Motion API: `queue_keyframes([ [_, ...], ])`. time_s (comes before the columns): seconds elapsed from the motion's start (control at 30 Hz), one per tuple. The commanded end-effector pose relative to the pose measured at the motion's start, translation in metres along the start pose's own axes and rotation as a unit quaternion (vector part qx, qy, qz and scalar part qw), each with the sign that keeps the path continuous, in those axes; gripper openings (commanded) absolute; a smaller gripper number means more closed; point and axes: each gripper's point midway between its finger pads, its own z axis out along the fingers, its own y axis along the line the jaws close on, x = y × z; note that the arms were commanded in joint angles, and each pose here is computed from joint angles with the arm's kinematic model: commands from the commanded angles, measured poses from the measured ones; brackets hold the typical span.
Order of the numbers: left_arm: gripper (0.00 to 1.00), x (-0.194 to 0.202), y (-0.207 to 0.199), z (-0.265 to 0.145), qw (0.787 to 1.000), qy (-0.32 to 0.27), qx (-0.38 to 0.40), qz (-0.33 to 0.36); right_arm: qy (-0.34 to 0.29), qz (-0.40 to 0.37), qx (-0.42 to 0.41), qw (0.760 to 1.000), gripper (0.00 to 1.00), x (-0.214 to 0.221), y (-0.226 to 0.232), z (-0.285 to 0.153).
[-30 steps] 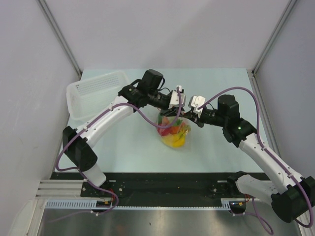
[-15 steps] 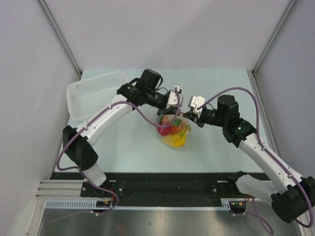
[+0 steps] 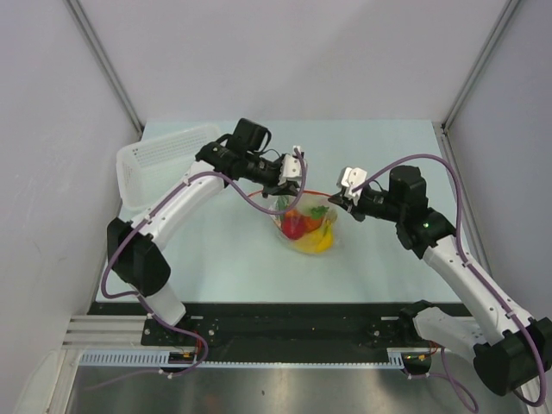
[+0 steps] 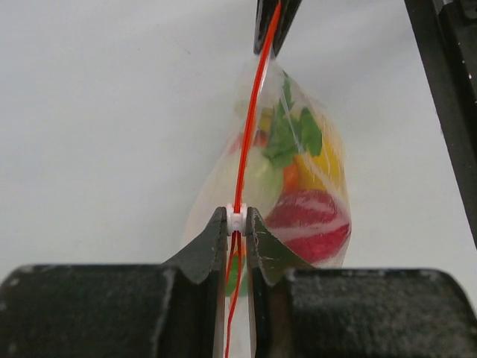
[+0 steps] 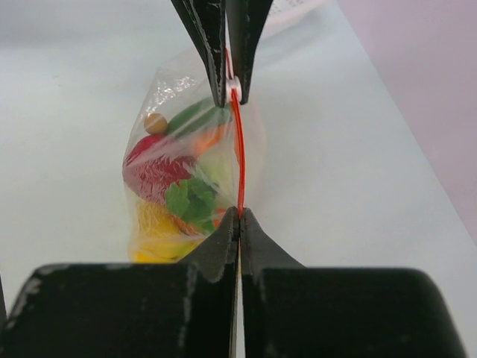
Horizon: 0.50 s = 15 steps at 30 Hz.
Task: Place the food in the zip-top bag and seal the zipper
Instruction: Zip the zipper food storage bag at the center of the board.
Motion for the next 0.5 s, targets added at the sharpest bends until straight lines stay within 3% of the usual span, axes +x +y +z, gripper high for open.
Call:
queue_keyframes([
  [0.0, 0.11, 0.015, 0.007, -0.02, 0.999, 0.024, -0.027, 0.011, -0.007, -0.027, 0.015, 0.999, 0.0, -0.006, -0.008, -0.014],
  [0.47, 0.08, 0.048, 0.012, -0.046, 0.997, 0.06, -0.055, -0.001, 0.029, -0.027, 0.045, 0.998, 0.0, 0.018, -0.021, -0.034],
])
